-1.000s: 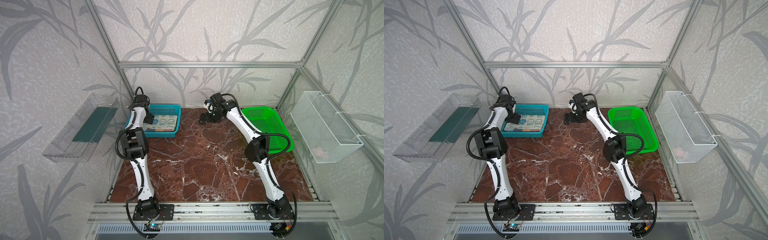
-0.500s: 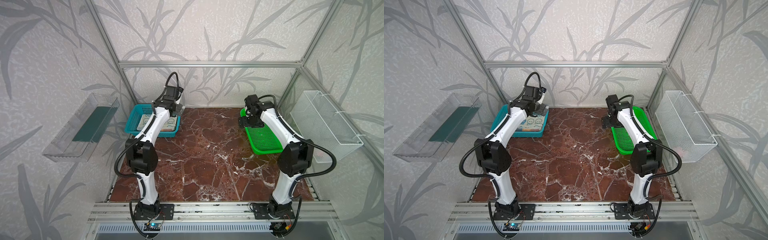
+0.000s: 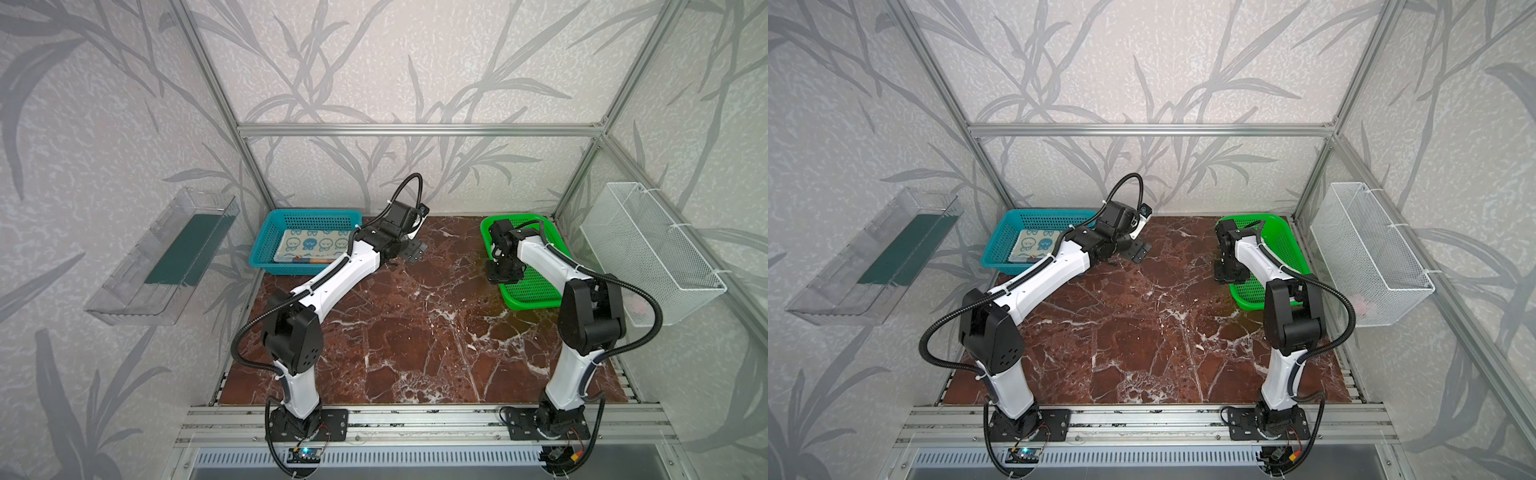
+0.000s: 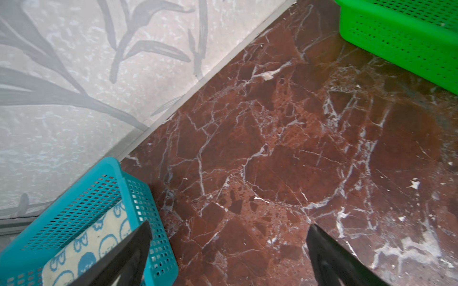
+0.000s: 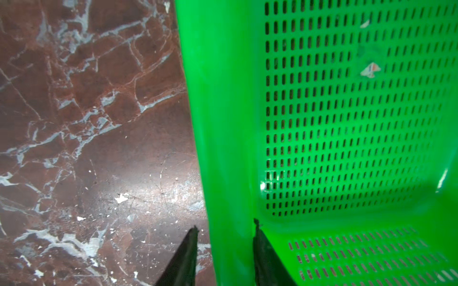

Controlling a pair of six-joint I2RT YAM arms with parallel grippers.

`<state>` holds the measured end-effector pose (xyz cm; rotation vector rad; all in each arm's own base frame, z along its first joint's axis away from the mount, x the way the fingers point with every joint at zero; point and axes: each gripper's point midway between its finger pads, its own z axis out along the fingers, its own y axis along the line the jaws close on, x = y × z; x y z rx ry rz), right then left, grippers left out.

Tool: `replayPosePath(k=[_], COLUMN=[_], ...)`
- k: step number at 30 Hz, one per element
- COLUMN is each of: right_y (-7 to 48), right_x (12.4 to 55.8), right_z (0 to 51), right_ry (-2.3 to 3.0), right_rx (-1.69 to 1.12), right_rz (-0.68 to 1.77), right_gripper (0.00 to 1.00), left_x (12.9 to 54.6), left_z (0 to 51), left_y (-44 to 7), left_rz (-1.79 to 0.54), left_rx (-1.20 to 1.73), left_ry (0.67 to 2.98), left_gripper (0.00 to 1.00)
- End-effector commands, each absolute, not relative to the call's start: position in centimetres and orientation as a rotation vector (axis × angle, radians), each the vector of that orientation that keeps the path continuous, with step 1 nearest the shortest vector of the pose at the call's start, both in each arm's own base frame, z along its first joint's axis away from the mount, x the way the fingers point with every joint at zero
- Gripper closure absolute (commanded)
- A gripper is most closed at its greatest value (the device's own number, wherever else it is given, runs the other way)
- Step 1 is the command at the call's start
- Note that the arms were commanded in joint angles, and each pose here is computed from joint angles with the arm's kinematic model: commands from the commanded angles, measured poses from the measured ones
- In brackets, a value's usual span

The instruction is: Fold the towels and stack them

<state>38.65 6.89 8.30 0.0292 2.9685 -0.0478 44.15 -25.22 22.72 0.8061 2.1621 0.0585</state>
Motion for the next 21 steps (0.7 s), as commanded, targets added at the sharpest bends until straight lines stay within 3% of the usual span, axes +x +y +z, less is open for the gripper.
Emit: replayPosePath(k=[1, 6, 11, 18, 21], right_y=[9.2, 14.2, 20.6, 30.7, 34.0], right_x=[39.5, 40.0, 40.3, 40.4, 40.3], right_z=[7.8, 8.9, 9.5, 9.3, 8.8], right_ry=[2.963, 2.942, 2.933, 2.915, 2.937], right_rx=[0.005, -0.087, -0.052, -0.005, -0.022], right_rz=[0.026, 0.069, 0.204, 0.426, 0.476], right_gripper=[0.79, 0.88, 0.90, 0.89, 0.80], left_x=[42.8, 41.4, 40.2, 38.0, 37.3], left_z=[24.6, 24.3, 23.5, 23.0, 22.5], left_y=[-25.3, -23.2, -20.7, -16.8, -14.7], left_rz=[-0.027, 0.030, 0.096, 0.113, 0.098], left_rx=[0.730, 0.682, 0.643, 0.540, 0.467], left_ry=[2.130, 2.125, 2.137, 2.158, 2.175], left_gripper=[0.01, 0.01, 0.01, 0.01, 0.01])
